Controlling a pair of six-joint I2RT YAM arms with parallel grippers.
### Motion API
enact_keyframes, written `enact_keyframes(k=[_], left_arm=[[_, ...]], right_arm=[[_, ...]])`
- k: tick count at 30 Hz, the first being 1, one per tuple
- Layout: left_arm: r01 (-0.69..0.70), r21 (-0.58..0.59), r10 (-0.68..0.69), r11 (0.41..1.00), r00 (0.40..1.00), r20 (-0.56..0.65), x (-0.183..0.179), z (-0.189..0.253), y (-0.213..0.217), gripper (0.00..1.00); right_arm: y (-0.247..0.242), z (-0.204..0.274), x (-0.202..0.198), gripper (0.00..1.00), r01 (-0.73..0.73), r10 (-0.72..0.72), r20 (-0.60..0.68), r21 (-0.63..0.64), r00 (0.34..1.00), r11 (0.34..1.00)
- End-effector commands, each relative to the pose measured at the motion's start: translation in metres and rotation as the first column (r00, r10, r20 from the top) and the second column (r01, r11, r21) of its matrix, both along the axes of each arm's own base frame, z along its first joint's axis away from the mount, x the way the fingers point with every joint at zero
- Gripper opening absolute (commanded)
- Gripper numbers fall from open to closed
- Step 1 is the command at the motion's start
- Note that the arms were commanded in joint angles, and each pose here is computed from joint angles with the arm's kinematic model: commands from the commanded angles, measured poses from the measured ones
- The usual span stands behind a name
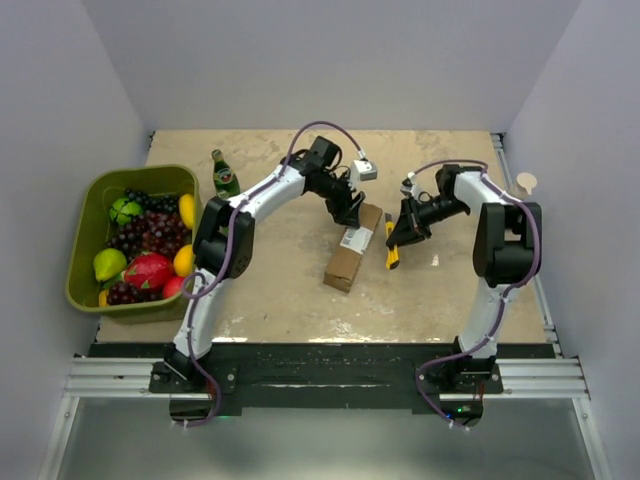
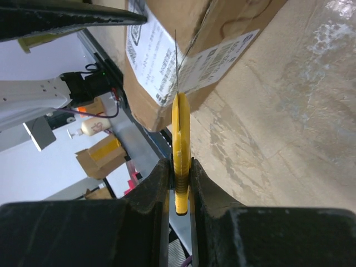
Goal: Unpack the express box
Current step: Adjust the express box at the center of the board, then cut the express box at the center of the board.
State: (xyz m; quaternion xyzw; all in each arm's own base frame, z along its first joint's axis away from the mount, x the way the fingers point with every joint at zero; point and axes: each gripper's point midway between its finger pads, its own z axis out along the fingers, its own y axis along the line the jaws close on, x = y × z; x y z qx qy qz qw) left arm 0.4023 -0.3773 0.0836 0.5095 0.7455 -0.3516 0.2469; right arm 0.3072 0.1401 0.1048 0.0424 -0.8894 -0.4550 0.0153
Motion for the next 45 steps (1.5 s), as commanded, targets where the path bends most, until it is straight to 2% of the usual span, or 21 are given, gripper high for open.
enact_keyframes(k=[1,4,8,11,17,21,26,35,45], left_arm=[[0.174,0.19,-0.175,0.966,0.984,-0.014,-0.028,-0.071,0.02,0.69],[0.209,0.238,-0.238,0.948,0.966,0.099,-0.018,-0.07,0.023,0.68],[0.188,0.302,-0.243,0.934,0.958,0.154,-0.006,-0.069,0.028,0.66],[0.167,0.356,-0.256,0.92,0.941,0.219,0.001,-0.066,0.033,0.64],[0.115,0.419,-0.283,0.901,0.887,0.365,0.019,-0.047,0.036,0.62],[0.113,0.435,-0.301,0.894,0.869,0.393,0.023,-0.043,0.035,0.62],[0.121,0.438,-0.305,0.891,0.874,0.378,0.018,-0.047,0.033,0.62],[0.098,0.434,-0.29,0.896,0.867,0.404,0.021,-0.043,0.026,0.62],[0.102,0.444,-0.32,0.89,0.834,0.449,0.02,-0.035,0.02,0.62]], right_arm=[[-0.001,0.006,0.0,0.0,-0.022,0.022,0.008,0.011,1.0,1.0],[-0.002,0.002,-0.002,0.0,-0.027,0.027,-0.007,0.0,1.0,1.0],[-0.009,0.011,-0.001,0.0,0.023,-0.022,-0.018,0.017,1.0,1.0],[-0.007,0.012,-0.013,0.0,0.073,-0.068,-0.096,0.049,0.993,0.996],[-0.004,0.014,-0.025,0.0,0.111,-0.099,-0.149,0.073,0.984,0.991],[-0.004,0.018,-0.013,0.0,0.115,-0.104,-0.12,0.089,0.987,0.989],[-0.005,0.013,0.005,0.0,0.119,-0.11,-0.107,0.085,0.988,0.989],[-0.006,-0.001,0.014,0.0,0.129,-0.118,-0.14,0.074,0.983,0.989],[0.0,0.006,0.019,0.0,0.128,-0.11,-0.131,0.134,0.985,0.983]])
